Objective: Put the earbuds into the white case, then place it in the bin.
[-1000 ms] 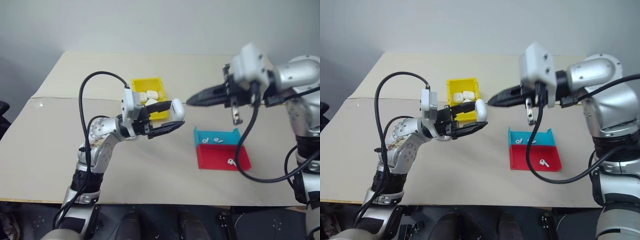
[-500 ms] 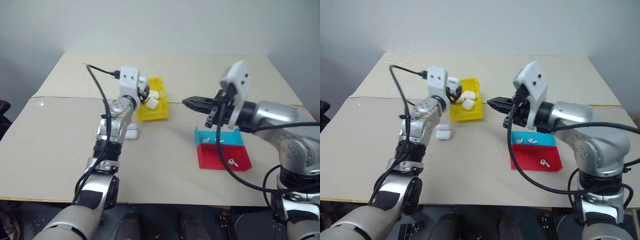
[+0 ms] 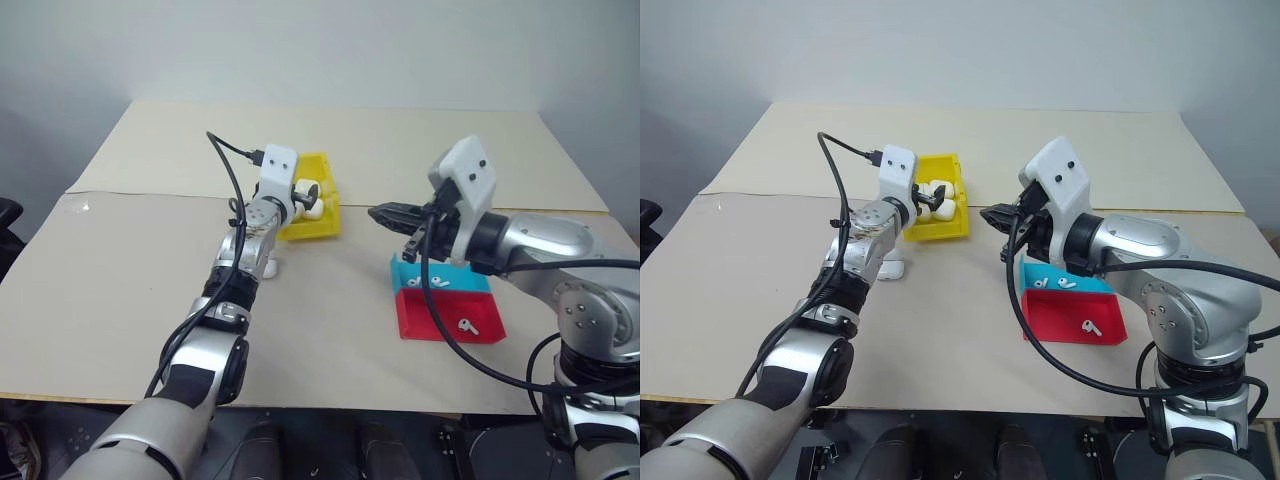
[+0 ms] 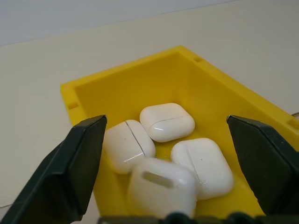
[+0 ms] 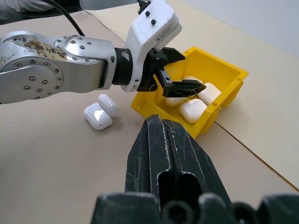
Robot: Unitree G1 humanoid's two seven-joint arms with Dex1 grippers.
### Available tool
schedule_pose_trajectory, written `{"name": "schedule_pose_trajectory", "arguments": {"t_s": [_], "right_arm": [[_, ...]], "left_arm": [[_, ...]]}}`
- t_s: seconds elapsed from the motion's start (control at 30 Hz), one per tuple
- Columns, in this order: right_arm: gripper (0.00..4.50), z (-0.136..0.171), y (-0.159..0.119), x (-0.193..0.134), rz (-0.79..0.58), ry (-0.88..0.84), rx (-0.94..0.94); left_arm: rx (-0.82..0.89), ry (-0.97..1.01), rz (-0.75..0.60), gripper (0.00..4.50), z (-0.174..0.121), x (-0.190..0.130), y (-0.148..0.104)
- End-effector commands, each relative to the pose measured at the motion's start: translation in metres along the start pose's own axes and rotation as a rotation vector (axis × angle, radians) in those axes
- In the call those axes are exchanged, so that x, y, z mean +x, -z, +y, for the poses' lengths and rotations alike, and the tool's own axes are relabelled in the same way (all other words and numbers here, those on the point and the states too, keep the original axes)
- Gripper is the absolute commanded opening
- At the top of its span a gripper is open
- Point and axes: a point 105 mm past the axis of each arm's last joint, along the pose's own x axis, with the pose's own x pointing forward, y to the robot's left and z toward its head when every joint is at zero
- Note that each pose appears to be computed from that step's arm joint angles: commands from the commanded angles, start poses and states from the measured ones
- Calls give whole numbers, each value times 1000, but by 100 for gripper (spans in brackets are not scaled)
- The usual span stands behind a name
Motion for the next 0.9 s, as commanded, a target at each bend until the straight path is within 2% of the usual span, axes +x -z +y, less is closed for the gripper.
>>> {"name": "schedule_pose_trajectory", "arguments": {"t_s": [0.03,0.1,0.23,0.47,0.57,0.7,0.9], "right_arm": [[0,0,-14,-4,-42,0,-36],[0,-2,-16,-4,-50,-1,-35],[0,-7,-18,-11,-78,-2,-33],[0,-26,-10,-32,-131,-19,-66],[0,-37,4,-38,-113,-15,-111],[0,-39,22,-44,-89,-64,-147],[0,-32,39,-51,-27,-171,-187]], "left_arm": [[-7,4,-67,447,6,-6,-16],[-9,7,-129,447,11,-14,-28],[-41,141,-261,447,24,-48,-58],[123,400,-308,447,46,-131,-77],[131,411,-306,447,54,-163,-74],[175,549,-181,447,49,-200,-54],[170,633,-59,447,36,-234,-34]]}}
